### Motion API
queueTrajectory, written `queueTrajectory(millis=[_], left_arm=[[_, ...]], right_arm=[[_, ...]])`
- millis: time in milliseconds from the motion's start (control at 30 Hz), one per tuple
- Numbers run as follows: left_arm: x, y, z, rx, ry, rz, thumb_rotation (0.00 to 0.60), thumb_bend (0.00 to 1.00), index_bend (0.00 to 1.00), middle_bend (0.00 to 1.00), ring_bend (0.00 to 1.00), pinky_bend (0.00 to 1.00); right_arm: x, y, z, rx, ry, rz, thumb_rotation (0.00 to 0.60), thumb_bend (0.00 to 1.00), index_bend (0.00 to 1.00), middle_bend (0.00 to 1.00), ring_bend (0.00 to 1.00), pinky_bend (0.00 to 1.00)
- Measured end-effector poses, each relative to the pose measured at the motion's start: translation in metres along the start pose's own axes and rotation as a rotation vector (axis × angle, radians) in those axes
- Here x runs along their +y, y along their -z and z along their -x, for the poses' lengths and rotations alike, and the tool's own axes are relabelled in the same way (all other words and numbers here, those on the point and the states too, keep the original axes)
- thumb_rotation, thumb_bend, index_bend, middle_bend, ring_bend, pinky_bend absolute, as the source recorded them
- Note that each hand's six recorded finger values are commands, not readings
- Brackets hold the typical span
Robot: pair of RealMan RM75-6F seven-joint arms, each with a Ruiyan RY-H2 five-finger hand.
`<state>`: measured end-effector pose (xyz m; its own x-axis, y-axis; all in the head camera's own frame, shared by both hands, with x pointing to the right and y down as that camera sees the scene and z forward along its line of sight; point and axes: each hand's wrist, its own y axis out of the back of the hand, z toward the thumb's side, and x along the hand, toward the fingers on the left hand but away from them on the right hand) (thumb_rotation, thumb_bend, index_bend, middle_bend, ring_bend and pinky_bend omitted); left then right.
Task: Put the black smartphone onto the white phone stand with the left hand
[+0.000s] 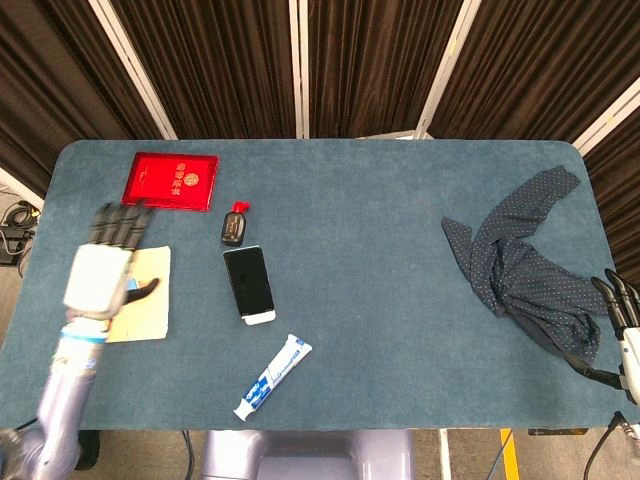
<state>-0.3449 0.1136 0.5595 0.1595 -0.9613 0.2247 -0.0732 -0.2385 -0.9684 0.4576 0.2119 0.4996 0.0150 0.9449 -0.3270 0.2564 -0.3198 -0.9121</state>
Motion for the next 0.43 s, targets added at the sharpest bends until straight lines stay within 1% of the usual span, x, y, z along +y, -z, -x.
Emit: queueTrajectory(millis=[67,167,367,433], left_arm=[[0.002,0.018,0.015,0.063,0.022,0.011,0.600,0.00,0.00,0.00,0.00,0.00],[0.005,0.042,0.039,0.136,0.055,0.030,0.600,0.00,0.00,0.00,0.00,0.00],[0.008,0.076,0.082,0.230,0.116,0.088,0.600,0.00,0.00,0.00,0.00,0.00],[0.008,0.083,0.092,0.245,0.138,0.092,0.600,0.00,0.00,0.00,0.00,0.00]], right_arm=[[0.000,0.000,0.000,0.000,-0.001,-0.001,0.600,0.00,0.00,0.00,0.00,0.00],[-0.001,-0.001,0.000,0.003,-0.002,-0.002,0.600,0.00,0.00,0.00,0.00,0.00],[0.000,-0.002,-0.001,0.004,0.002,-0.005,0.600,0.00,0.00,0.00,0.00,0.00],[0.000,-0.002,-0.002,0.003,0.004,-0.006,0.600,0.00,0.00,0.00,0.00,0.00]])
